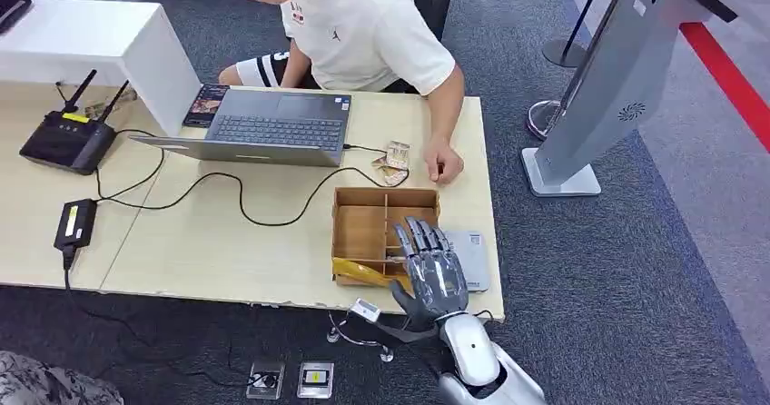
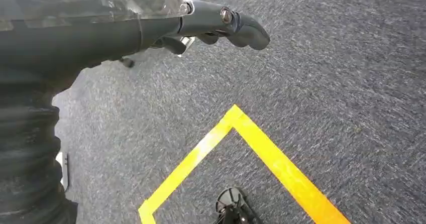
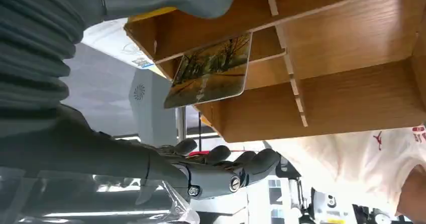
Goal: Pass the card to the sensor for recognition and then transmit it.
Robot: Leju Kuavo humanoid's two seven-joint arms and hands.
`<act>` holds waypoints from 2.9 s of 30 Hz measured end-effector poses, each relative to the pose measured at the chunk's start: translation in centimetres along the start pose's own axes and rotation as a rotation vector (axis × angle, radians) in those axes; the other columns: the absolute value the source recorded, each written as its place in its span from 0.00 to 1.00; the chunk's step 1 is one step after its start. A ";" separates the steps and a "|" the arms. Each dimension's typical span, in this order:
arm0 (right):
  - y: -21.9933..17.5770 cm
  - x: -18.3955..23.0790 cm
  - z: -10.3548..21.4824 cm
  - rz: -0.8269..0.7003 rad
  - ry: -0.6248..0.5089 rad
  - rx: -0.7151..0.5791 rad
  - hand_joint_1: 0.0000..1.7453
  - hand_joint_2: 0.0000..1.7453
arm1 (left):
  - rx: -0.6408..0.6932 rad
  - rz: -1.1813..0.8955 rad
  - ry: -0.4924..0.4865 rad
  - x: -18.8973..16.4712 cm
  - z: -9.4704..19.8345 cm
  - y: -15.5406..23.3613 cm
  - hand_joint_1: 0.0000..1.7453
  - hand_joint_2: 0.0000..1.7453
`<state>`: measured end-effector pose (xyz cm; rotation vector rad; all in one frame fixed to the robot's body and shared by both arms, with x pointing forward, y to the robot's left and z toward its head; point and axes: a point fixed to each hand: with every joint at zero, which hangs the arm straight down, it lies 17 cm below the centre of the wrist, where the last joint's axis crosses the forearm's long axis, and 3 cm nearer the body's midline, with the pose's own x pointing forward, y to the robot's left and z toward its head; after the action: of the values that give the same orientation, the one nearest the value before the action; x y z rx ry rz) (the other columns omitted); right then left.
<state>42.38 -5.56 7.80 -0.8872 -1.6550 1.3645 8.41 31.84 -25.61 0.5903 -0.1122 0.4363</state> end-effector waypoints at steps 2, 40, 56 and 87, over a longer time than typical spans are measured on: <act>-0.1 -0.3 -0.1 0.011 0.006 -0.003 0.08 1.00 | -0.001 -0.001 -0.002 0.0 0.0 0.0 0.00 1.00; 1.2 -2.6 0.8 0.081 0.036 0.060 0.75 1.00 | -0.012 -0.026 -0.023 0.5 -0.2 0.0 0.00 1.00; 1.1 -3.1 0.9 0.101 0.043 0.068 0.93 1.00 | -0.016 -0.031 -0.028 0.6 -0.3 0.1 0.00 1.00; -25.5 3.2 2.0 -0.204 -0.171 -0.832 1.00 1.00 | 0.016 -0.039 -0.006 -0.2 0.2 0.1 0.00 1.00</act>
<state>38.42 -7.96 33.21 -1.0210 -2.4270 0.5941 8.15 31.78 -25.46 0.6088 -0.1024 0.3976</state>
